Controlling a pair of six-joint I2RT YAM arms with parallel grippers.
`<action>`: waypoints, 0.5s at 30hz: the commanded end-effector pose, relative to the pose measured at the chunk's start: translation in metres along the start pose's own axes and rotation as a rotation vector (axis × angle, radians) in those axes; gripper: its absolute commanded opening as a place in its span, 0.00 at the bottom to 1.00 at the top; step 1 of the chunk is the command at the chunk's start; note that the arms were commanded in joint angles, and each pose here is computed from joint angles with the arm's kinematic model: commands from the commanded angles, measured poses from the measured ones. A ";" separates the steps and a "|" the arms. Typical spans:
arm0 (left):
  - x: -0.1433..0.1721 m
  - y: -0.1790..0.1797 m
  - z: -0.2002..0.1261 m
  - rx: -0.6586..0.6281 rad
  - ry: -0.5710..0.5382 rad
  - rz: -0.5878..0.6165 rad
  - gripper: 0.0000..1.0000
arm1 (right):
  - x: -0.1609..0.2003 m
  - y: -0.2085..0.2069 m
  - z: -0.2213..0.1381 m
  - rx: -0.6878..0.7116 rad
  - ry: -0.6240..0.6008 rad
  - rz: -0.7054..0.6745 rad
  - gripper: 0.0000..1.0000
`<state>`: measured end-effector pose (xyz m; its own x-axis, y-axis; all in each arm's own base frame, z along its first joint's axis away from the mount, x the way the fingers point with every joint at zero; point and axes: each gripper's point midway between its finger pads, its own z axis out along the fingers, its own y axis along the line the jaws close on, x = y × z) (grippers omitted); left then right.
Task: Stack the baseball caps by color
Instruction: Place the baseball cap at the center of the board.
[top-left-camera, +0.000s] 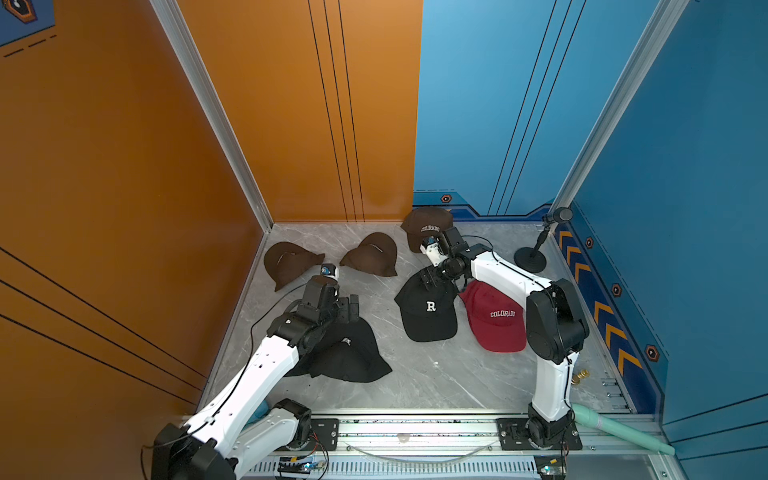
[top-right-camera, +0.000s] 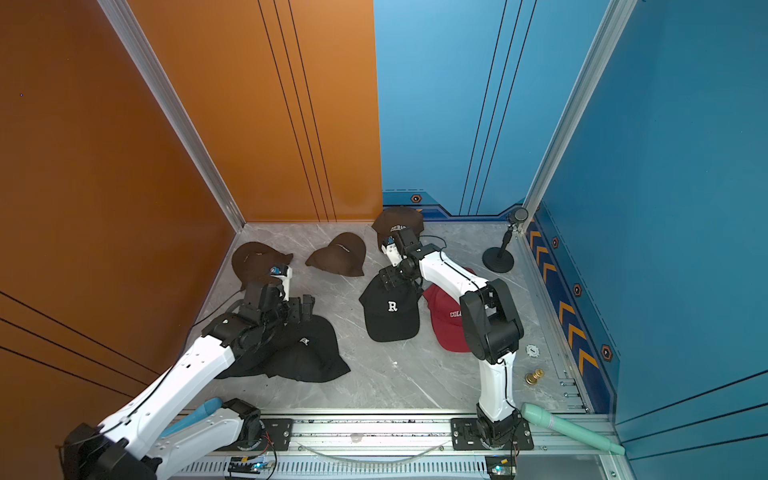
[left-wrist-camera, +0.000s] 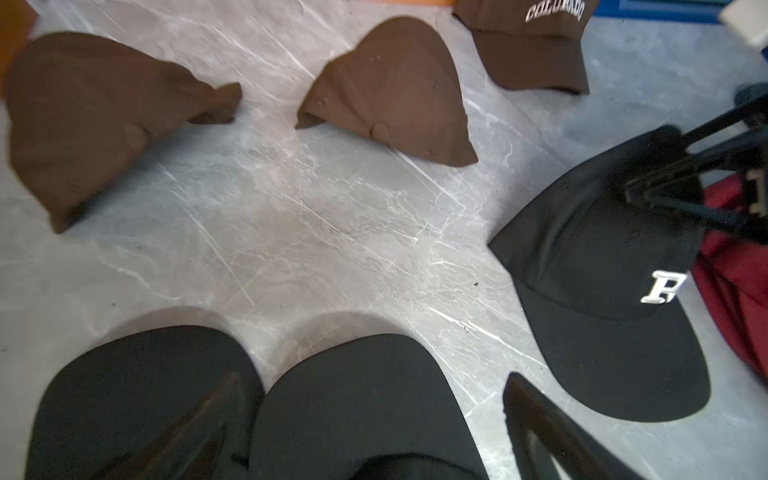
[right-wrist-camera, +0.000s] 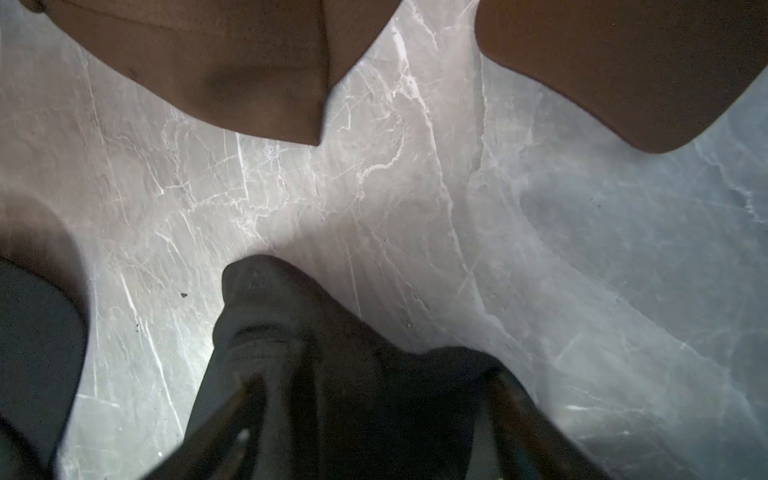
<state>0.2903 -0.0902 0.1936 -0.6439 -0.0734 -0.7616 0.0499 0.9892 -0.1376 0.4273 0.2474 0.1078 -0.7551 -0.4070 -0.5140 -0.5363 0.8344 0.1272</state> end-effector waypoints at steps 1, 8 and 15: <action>0.004 0.014 -0.036 -0.081 -0.037 -0.082 0.98 | -0.017 0.000 -0.040 0.008 -0.069 -0.005 1.00; 0.064 0.018 -0.072 -0.068 -0.043 -0.390 0.98 | -0.027 0.017 -0.089 -0.031 -0.170 -0.021 1.00; 0.100 -0.018 -0.075 -0.038 0.014 -0.520 0.98 | -0.017 0.021 -0.108 -0.040 -0.219 -0.019 1.00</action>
<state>0.1706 -0.1162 0.1707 -0.6632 -0.4055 -0.6291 -0.1394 0.8928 -0.4284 0.3939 0.2331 0.2222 -0.6250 -0.3348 -0.7052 -0.5726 0.8106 0.1226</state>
